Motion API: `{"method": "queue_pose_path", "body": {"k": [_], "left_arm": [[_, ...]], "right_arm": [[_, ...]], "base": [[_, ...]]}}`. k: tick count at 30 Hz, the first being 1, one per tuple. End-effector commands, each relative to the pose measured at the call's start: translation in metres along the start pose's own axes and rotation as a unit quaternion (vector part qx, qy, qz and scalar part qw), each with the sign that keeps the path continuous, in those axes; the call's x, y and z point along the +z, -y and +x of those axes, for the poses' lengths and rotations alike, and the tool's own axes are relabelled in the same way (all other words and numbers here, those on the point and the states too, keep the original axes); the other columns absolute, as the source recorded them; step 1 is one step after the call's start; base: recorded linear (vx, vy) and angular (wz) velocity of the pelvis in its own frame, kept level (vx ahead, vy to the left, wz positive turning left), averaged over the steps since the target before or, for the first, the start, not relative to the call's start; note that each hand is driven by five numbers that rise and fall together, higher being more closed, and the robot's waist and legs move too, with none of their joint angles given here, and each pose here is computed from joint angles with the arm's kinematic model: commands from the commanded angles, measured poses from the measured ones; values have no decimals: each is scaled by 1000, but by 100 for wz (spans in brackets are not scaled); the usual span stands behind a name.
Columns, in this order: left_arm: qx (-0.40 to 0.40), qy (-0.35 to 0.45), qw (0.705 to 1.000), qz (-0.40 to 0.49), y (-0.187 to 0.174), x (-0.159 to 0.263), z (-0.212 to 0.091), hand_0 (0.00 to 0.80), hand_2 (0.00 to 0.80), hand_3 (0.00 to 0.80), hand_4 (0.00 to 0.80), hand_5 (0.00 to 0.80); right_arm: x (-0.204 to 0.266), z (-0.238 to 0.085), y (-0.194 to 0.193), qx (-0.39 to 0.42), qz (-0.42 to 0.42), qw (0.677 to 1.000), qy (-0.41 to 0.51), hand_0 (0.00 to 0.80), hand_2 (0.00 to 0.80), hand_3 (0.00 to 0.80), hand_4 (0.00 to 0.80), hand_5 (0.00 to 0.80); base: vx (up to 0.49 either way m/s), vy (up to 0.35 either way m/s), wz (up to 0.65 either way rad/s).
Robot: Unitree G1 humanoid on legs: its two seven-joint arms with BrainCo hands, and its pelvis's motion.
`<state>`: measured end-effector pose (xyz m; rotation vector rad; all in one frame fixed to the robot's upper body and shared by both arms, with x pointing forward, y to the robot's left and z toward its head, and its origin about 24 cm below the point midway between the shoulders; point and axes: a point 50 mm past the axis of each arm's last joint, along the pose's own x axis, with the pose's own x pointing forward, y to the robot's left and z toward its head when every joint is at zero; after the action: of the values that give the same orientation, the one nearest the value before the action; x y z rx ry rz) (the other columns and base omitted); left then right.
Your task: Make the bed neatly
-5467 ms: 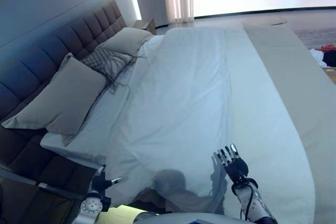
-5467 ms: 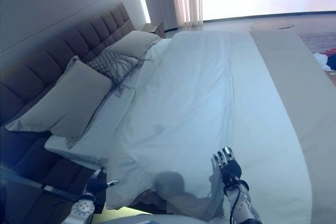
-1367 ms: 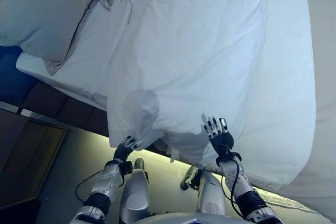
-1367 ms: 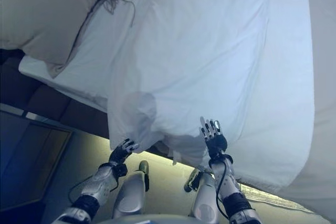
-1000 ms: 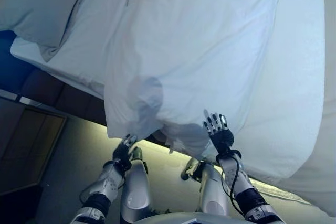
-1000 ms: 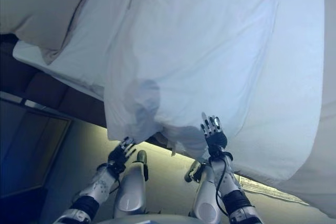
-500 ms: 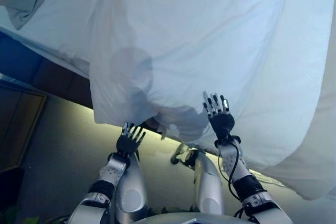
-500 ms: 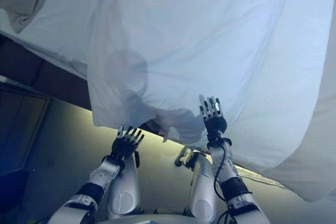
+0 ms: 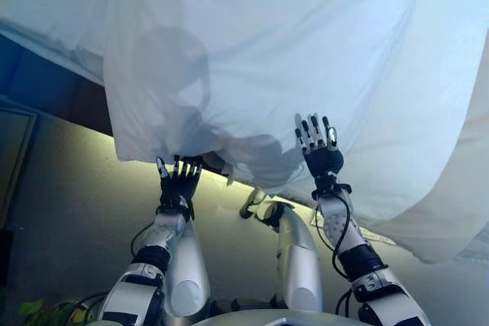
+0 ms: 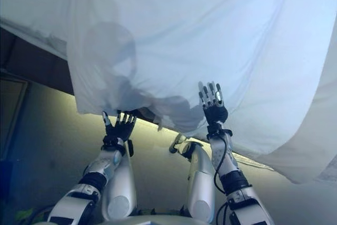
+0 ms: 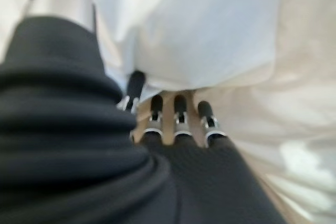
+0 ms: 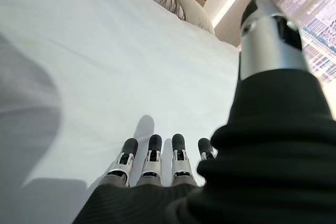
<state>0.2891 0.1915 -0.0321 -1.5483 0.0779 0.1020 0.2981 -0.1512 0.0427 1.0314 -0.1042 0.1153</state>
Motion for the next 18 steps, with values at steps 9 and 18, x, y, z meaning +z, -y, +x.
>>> {"method": "queue_pose_path", "body": {"k": [9, 18], "left_arm": [[-171, 38, 985, -8, 51, 13, 15, 0, 0, 0, 0, 0], [-271, 38, 962, -10, 73, 14, 14, 0, 0, 0, 0, 0]], "right_arm": [[19, 1, -19, 77, 7, 996, 36, 0, 0, 0, 0, 0], [10, 1, -18, 69, 13, 997, 24, 0, 0, 0, 0, 0]], "base": [[-5, 26, -3], [-2, 6, -2]]}}
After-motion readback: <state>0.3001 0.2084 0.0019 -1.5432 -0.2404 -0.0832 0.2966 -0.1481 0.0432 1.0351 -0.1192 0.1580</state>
